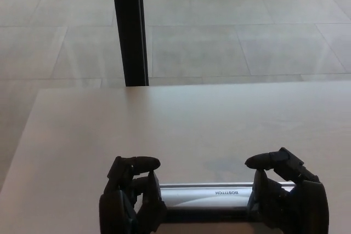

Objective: A hole pucnch is kept on the middle on the desk infront of the robot and the robot uses both its hands as fists to press on it and use it

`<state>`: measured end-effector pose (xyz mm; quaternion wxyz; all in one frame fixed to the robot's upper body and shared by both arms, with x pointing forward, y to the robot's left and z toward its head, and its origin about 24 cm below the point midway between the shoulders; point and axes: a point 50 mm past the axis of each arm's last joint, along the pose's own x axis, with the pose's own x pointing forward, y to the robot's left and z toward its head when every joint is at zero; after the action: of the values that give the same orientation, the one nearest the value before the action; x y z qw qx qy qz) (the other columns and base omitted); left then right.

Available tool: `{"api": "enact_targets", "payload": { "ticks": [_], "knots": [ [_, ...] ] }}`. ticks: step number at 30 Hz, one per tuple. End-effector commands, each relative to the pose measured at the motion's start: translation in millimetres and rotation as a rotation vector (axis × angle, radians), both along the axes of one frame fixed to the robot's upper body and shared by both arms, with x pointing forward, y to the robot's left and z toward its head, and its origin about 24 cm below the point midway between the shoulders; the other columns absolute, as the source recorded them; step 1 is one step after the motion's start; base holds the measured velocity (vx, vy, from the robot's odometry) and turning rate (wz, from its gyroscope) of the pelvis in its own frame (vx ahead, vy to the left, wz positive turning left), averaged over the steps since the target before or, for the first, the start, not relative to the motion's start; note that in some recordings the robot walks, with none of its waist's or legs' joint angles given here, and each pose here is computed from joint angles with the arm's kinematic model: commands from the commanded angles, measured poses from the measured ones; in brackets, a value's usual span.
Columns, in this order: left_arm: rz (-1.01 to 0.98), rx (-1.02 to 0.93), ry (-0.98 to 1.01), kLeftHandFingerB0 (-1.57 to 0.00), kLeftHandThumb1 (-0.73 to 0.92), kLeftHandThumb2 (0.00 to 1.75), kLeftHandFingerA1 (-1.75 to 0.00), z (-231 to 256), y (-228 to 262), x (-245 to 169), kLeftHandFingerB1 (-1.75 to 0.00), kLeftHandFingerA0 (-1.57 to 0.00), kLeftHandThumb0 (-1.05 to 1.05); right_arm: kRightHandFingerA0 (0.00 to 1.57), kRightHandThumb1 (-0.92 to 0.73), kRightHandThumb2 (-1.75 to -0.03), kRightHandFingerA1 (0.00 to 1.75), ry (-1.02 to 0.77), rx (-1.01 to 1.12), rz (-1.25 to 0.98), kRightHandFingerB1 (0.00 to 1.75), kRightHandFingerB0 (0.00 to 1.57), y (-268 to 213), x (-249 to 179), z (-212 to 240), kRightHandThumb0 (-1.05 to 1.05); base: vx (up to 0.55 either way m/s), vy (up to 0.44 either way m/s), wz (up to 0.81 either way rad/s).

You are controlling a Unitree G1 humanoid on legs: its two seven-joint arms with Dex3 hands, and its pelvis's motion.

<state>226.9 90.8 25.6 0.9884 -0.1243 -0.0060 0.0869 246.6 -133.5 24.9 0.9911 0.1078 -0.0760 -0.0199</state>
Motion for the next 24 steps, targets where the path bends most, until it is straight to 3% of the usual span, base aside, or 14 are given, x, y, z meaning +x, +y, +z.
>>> {"api": "enact_targets", "payload": {
  "ticks": [1, 9, 15, 24],
  "knots": [
    [0.240, -0.137, 0.065, -0.56, 0.81, 0.91, -1.75, -9.4, -55.6, -14.9, -1.71, -0.97, -0.31, 1.13, -0.52, -1.13, 1.75, 0.102, -0.050, -0.210, 1.54, 0.88, -9.1, -27.7, -47.1, -0.46, 0.00, 0.000, 0.00],
    [0.191, -0.095, 0.047, -0.56, 0.84, 0.86, -1.75, -18.0, -76.4, -26.1, -1.72, -0.97, -0.33, 1.10, -0.51, -1.15, 1.75, 0.105, -0.039, -0.277, 1.54, 0.88, -8.3, -33.9, -58.3, -0.43, 0.00, 0.000, 0.00],
    [0.154, 0.179, 0.056, -0.61, 0.75, 0.99, -1.75, -37.1, -80.9, -27.3, -1.65, -0.89, -0.29, 1.07, -0.55, -1.07, 1.75, 0.179, -0.076, -0.267, 1.54, 0.85, -9.9, -36.9, -74.4, -0.42, 0.00, 0.000, 0.00],
    [0.104, 0.369, 0.025, -0.63, 0.75, 0.93, -1.75, -48.6, -77.0, -18.8, -1.64, -0.87, -0.26, 1.07, -0.52, -1.10, 1.75, 0.274, -0.187, -0.292, 1.59, 0.86, -18.0, -36.6, -90.5, -0.46, 0.00, 0.000, 0.00]
  ]
}}
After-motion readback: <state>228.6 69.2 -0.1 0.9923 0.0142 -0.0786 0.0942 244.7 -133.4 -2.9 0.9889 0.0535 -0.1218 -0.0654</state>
